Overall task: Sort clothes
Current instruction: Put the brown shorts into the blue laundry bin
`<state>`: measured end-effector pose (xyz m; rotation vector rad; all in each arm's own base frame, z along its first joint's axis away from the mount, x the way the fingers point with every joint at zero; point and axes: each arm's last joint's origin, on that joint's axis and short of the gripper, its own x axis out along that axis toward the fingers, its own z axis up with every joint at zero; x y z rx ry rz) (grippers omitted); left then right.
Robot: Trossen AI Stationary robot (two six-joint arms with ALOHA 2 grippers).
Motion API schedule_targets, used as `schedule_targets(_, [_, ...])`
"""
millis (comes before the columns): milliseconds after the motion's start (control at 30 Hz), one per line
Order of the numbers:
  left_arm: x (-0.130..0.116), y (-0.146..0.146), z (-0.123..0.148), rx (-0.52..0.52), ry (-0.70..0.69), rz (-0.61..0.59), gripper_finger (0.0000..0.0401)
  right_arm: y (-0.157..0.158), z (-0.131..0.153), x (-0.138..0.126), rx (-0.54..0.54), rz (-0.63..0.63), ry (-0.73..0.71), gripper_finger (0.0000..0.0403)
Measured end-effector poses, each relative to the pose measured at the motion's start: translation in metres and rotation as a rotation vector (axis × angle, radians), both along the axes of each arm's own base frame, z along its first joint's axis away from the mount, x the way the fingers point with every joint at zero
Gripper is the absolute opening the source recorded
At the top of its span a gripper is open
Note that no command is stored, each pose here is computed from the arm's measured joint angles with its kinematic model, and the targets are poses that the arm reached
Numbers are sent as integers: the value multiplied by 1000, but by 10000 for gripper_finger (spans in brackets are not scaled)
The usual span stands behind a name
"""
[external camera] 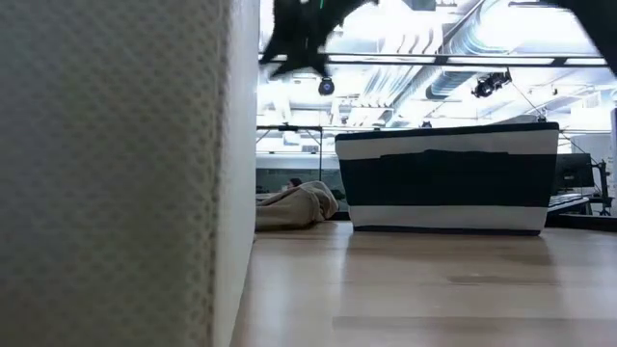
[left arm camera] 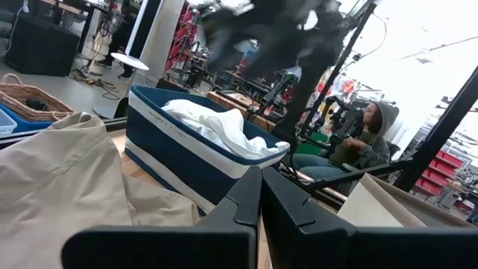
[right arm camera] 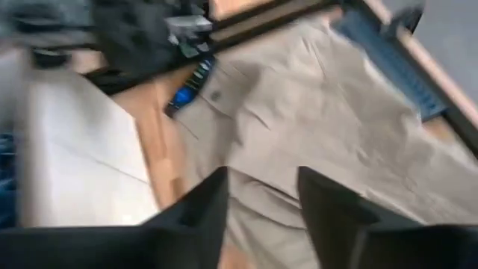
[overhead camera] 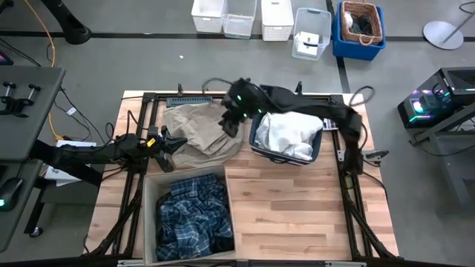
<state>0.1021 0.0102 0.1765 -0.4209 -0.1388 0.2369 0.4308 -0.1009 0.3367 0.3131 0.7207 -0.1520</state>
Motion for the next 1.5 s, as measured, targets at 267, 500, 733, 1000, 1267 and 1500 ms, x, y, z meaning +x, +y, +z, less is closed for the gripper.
schedule_targets(267, [0,0,0,0,0,0,0,-56,-94,20,83,212,171,277])
schedule_targets(500, [0,0,0,0,0,0,0,-44,-127,28,0,438,238,281])
schedule_targets(733, [0,0,0,0,0,0,0,-15,-163,40,-145,563,380,281])
schedule_targets(1000, [0,0,0,0,0,0,0,-2,-201,49,-303,424,576,254])
schedule_targets(1267, [0,0,0,0,0,1,0,7,-180,48,-186,343,623,21])
schedule_targets(1500, [0,0,0,0,1,2,0,-10,-29,37,-326,94,311,5])
